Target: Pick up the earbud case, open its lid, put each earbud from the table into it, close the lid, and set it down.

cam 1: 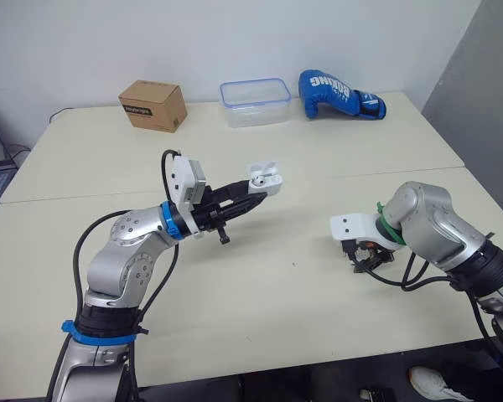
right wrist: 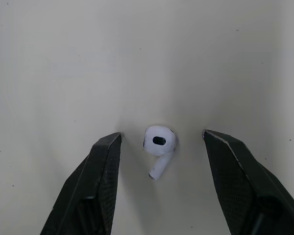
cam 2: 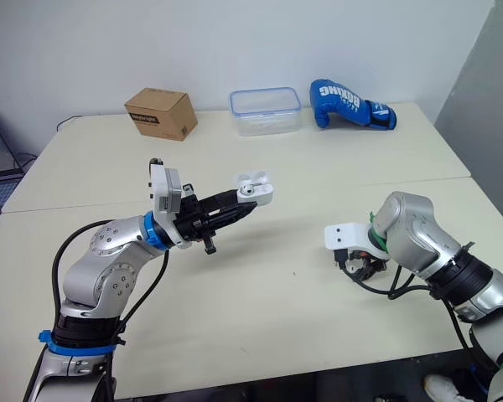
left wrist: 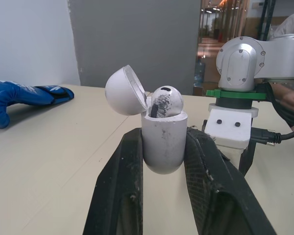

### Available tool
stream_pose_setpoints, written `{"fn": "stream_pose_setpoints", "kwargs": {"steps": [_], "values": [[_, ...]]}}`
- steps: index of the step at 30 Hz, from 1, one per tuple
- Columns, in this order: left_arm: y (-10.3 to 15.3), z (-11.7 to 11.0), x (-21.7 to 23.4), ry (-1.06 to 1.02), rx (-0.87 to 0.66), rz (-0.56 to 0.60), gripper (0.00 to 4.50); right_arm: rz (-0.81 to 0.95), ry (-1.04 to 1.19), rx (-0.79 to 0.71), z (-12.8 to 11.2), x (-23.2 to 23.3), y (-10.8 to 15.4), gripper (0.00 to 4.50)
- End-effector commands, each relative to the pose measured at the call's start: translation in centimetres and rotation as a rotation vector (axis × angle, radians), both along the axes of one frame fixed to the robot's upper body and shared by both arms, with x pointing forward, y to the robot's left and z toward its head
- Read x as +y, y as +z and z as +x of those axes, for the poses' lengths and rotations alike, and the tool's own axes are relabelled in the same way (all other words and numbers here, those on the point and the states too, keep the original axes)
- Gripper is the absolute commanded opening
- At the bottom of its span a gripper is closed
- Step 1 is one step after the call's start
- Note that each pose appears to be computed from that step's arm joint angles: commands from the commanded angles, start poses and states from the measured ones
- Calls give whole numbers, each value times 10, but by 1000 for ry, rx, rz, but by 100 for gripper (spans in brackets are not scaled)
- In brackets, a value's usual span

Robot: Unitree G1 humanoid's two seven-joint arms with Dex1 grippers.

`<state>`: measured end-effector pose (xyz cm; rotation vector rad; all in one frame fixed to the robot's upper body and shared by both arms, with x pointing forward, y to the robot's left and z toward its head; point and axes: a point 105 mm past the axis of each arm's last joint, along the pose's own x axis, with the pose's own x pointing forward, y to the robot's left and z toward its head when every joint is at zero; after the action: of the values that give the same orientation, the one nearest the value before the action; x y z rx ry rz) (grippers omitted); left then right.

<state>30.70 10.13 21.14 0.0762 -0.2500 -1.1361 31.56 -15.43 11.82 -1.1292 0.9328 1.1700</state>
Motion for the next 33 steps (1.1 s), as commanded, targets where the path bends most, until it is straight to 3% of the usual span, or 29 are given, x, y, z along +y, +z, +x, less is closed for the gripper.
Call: {"fn": "stream_pose_setpoints", "kwargs": {"steps": [1,3,8,9,22,27,33], "values": [[12,-5,-3,-11,-61,-7,81,0,5,-18,-1,2,1,258],[12,-5,-3,-12,-61,-7,81,1,5,-19,-2,2,0,216],[12,-5,-3,-14,-61,-6,81,-2,1,-20,-3,1,-1,46],[12,-5,-3,-14,-61,-6,81,-3,1,-17,-4,1,-1,38],[12,-4,-2,-6,-62,-8,81,31,-36,-17,-5,1,5,38],[12,-2,0,10,-66,-13,81,330,-217,-147,12,9,47,38],[12,4,1,14,-68,-19,81,783,-507,-337,25,8,71,38]]}}
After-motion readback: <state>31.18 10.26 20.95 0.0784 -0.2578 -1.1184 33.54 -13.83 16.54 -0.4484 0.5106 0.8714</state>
